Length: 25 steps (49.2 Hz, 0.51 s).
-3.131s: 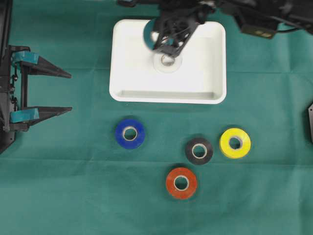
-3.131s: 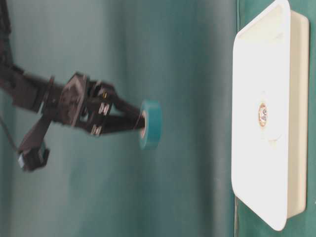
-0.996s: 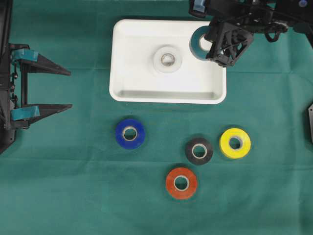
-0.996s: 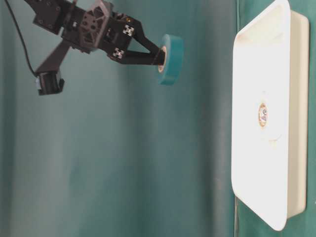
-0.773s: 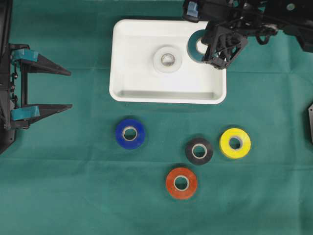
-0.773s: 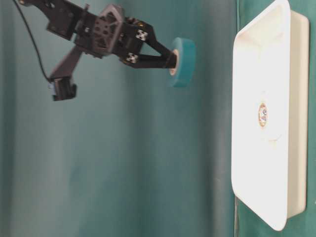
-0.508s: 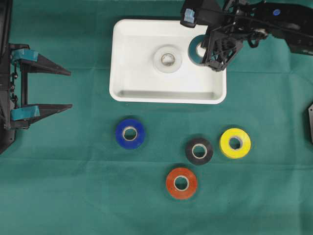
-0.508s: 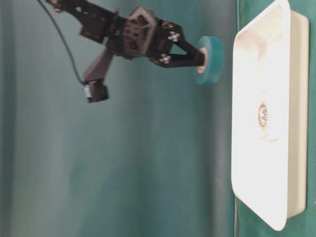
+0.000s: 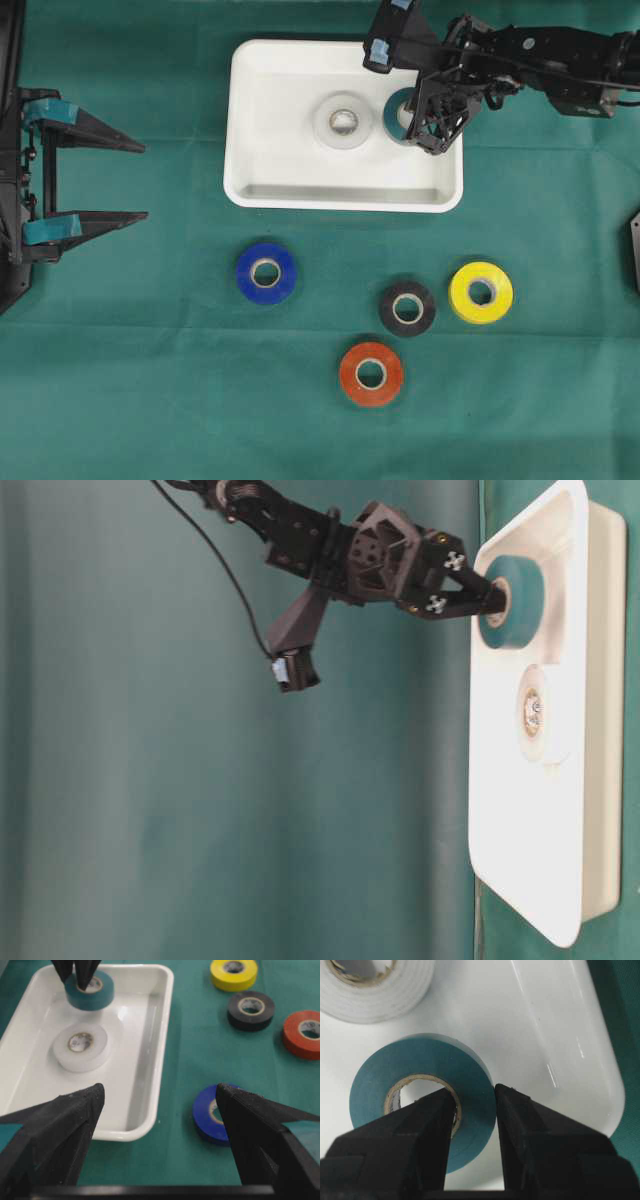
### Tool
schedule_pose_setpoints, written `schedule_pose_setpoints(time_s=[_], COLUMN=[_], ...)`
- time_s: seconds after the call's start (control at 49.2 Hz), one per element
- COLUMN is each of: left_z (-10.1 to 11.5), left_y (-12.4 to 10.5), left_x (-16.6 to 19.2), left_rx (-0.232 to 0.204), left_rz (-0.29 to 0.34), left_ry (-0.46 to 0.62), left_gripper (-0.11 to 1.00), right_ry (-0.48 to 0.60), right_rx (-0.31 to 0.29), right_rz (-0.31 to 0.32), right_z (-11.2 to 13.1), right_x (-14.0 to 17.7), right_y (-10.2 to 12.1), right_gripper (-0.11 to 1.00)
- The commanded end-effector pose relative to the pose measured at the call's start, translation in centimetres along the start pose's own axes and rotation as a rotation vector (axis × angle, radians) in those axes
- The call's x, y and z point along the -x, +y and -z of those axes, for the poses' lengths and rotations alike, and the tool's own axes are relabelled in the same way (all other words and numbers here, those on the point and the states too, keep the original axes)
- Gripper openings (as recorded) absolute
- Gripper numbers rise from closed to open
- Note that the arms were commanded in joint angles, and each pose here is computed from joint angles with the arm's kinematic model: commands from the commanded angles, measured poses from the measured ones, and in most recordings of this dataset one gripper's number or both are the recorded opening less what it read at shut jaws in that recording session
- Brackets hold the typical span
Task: Pick up the tape from a random location and place it into the white case.
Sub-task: 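Lower the teal roll into the tray beside the white roll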
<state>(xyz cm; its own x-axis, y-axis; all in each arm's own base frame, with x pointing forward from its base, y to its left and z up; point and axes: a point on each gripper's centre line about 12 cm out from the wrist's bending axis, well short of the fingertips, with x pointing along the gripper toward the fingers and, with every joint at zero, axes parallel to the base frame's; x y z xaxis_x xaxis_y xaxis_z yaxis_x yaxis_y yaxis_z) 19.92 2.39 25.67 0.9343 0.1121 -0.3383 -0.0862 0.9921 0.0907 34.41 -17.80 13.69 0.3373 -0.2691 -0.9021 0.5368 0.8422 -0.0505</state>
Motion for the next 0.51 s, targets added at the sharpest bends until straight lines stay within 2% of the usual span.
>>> schedule_pose_setpoints(time_s=[0.0, 0.488], left_z=[-0.44, -0.44], left_y=[0.14, 0.14], left_x=[-0.01, -0.01], left_rx=[0.0, 0.002], left_rz=[-0.006, -0.006], left_ry=[-0.012, -0.012], left_gripper=[0.98, 0.98], right_ry=[-0.017, -0.028], right_rx=[-0.002, -0.018], right_rz=[0.0, 0.0], right_z=[-0.4, -0.61], right_x=[0.05, -0.21], right_y=[-0.15, -0.48], right_gripper=[0.27, 0.27])
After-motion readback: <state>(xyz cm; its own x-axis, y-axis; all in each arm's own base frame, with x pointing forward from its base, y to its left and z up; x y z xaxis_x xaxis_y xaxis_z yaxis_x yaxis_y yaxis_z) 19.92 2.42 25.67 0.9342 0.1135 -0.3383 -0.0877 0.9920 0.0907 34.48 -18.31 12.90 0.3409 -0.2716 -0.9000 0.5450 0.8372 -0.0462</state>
